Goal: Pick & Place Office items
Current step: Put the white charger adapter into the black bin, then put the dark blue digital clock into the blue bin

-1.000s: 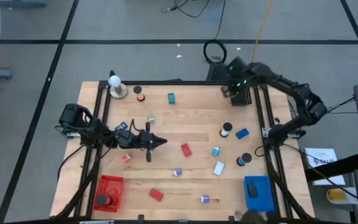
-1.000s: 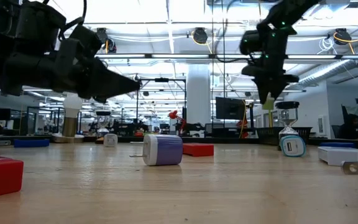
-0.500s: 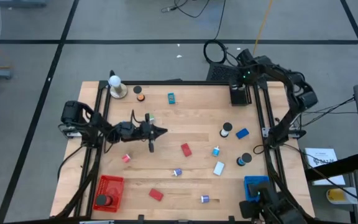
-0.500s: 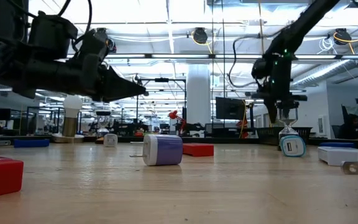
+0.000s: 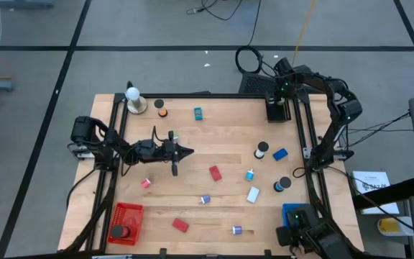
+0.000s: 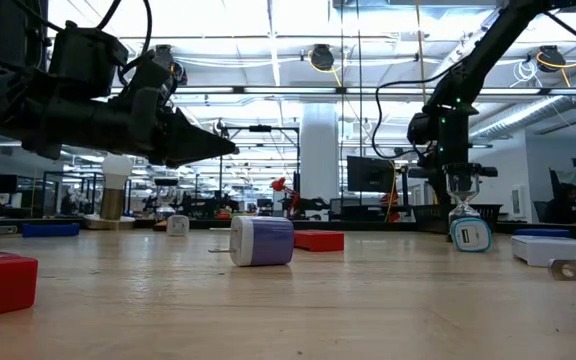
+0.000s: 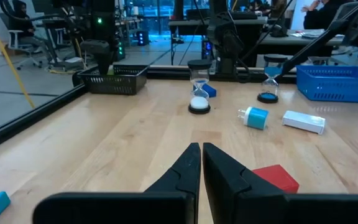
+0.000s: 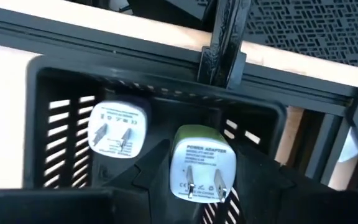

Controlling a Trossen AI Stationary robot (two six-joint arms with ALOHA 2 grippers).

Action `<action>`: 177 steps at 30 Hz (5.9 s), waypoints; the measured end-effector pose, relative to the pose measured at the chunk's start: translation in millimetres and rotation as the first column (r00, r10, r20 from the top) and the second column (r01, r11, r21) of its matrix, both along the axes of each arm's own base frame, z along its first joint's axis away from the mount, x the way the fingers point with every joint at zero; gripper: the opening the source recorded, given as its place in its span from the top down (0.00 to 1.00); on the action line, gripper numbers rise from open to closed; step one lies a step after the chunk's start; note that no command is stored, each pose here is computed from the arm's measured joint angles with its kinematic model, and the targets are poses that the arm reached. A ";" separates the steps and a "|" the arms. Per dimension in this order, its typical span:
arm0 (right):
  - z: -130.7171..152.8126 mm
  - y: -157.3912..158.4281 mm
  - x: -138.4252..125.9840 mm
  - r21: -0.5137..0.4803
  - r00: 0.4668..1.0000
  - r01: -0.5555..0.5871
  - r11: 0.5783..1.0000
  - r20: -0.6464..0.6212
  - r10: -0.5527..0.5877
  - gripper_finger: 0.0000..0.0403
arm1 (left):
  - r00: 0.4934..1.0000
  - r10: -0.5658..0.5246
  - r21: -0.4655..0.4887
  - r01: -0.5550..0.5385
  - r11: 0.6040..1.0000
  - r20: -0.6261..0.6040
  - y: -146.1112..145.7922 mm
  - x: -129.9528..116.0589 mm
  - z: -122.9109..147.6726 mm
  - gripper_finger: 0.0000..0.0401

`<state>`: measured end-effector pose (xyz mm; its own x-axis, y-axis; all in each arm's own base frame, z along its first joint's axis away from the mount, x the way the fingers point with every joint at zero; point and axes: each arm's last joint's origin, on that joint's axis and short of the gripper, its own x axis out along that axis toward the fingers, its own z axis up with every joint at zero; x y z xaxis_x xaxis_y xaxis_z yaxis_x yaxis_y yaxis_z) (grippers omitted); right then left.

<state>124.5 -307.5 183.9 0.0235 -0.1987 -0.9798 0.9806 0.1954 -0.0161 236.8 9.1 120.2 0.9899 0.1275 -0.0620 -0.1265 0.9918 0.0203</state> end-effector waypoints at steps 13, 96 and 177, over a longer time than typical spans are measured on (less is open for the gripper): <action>-6.5 -5.3 2.0 -0.018 1.000 -0.012 1.000 -0.001 0.012 0.63 | 1.000 0.000 -0.001 0.000 1.000 -0.001 0.0 0.0 -0.1 0.94; 28.2 294.2 58.0 -0.926 0.512 -0.198 0.321 0.182 0.839 1.00 | 0.971 -0.056 -0.107 0.031 0.994 -0.234 -28.6 85.1 30.4 0.94; -18.6 289.4 15.5 0.177 0.998 0.040 0.983 -0.050 -0.032 0.96 | 0.965 -0.175 0.009 0.180 0.984 -0.194 -7.6 75.3 25.2 0.94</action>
<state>140.0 -18.0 165.3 -0.0274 -0.0205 -0.9994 0.9861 0.1636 -0.0304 312.1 1.5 145.4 0.9668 -0.0450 -0.2515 0.0604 0.9967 0.0536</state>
